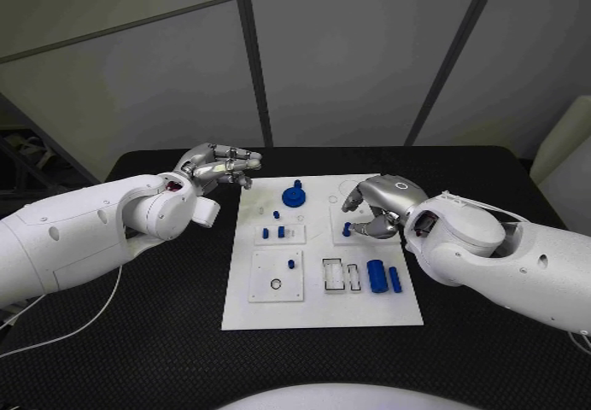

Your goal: Assemble the parts on the task board

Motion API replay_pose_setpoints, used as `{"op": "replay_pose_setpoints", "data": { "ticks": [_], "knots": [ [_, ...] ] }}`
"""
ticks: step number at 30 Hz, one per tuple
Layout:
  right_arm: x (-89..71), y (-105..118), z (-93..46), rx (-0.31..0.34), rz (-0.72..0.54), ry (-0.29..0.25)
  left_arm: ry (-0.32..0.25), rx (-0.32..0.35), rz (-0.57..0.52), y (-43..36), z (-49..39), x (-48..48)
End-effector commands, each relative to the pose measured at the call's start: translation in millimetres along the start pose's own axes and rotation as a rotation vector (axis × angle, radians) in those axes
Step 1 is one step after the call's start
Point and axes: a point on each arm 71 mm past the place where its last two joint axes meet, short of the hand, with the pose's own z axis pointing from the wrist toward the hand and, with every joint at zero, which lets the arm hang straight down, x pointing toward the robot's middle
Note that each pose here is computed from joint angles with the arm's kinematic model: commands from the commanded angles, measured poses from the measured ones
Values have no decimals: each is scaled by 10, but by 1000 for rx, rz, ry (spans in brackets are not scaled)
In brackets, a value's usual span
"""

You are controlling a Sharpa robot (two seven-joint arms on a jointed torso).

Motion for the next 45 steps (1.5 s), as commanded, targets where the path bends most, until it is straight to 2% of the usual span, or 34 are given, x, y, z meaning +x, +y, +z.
{"op": "replay_pose_setpoints", "data": {
  "ticks": [1,19,31,35,39,45],
  "knots": [
    [55,-4,28,9,-5,80,16,9,-7,-16,7,16],
    [158,29,115,5,-5,164,18,5,-8,-11,14,18],
    [181,15,136,19,-19,177,17,1,-8,-8,15,17],
    [164,20,141,18,-17,150,18,0,-8,-7,16,18],
    [108,40,127,0,0,78,19,0,-8,-7,17,22],
    [5,88,32,-35,45,-10,19,0,-8,-5,20,18]
  ]
}}
